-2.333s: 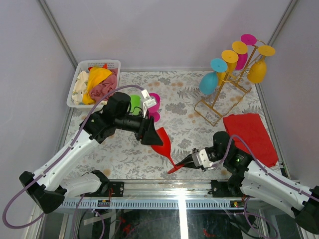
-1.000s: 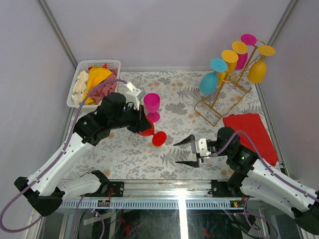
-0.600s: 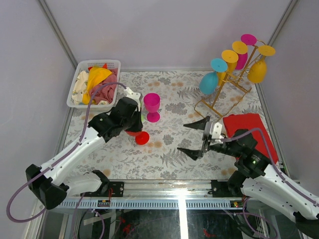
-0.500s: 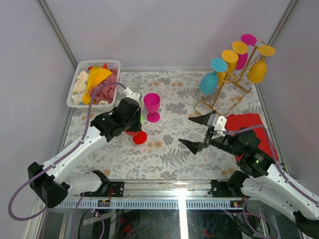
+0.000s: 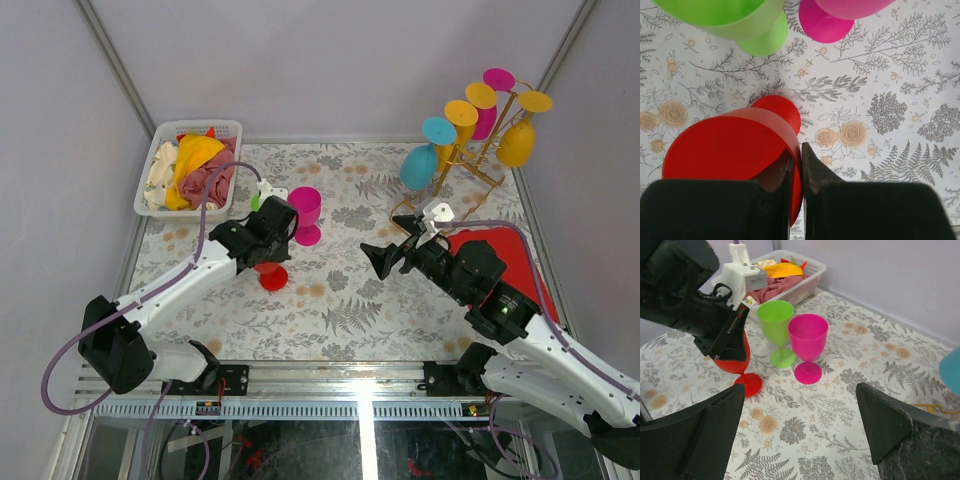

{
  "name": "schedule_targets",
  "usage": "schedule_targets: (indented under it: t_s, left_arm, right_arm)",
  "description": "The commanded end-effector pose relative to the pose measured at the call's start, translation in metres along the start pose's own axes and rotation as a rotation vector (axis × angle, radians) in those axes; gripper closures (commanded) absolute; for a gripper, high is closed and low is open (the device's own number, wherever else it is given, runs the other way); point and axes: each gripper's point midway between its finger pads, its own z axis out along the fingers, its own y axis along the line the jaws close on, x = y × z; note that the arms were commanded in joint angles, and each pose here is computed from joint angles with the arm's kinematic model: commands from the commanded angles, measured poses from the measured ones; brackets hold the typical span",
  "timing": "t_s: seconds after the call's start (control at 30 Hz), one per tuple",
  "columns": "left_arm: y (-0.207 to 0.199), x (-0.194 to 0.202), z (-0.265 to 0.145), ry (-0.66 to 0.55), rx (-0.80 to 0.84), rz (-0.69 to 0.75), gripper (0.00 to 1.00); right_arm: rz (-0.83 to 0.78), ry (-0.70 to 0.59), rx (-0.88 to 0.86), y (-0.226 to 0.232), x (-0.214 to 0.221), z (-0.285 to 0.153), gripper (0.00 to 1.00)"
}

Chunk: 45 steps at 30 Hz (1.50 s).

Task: Take the wine glass off the wine glass rack
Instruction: Place the wine glass at the center of the board.

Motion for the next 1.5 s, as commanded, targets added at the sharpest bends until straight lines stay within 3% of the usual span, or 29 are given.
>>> schedule_targets:
  t_s: [0.0,0.4,0.77,1.2,1.47]
  left_arm:
    - [-0.004,-0.027,0.008,-0.134,-0.005,-0.068,1.0]
    - [-0.003,-0.039,0.022,-0.141,-0.068,-0.033,1.0]
    - [-0.007,-0.04,0.032,-0.124,-0.074,-0.007,0.96]
    - [-0.004,-0.048,0.025,-0.16,-0.066,0.009,0.78]
    - [-0.002,-0.065,0.009,-0.216,-0.052,0.01,0.74]
  right_arm:
    - [0.038,-0.086,0.109,-0.018,-0.029,0.002,0.01]
    - [0.004,0.015,0.12,-0.02,-0.003,0.009,0.01]
    - [0.005,0.031,0.123,-0.021,0.001,0.007,0.01]
    - [0.009,0.053,0.099,-0.016,0.004,0.009,0.01]
    - [0.018,0.074,0.096,-0.015,0.006,0.009,0.01]
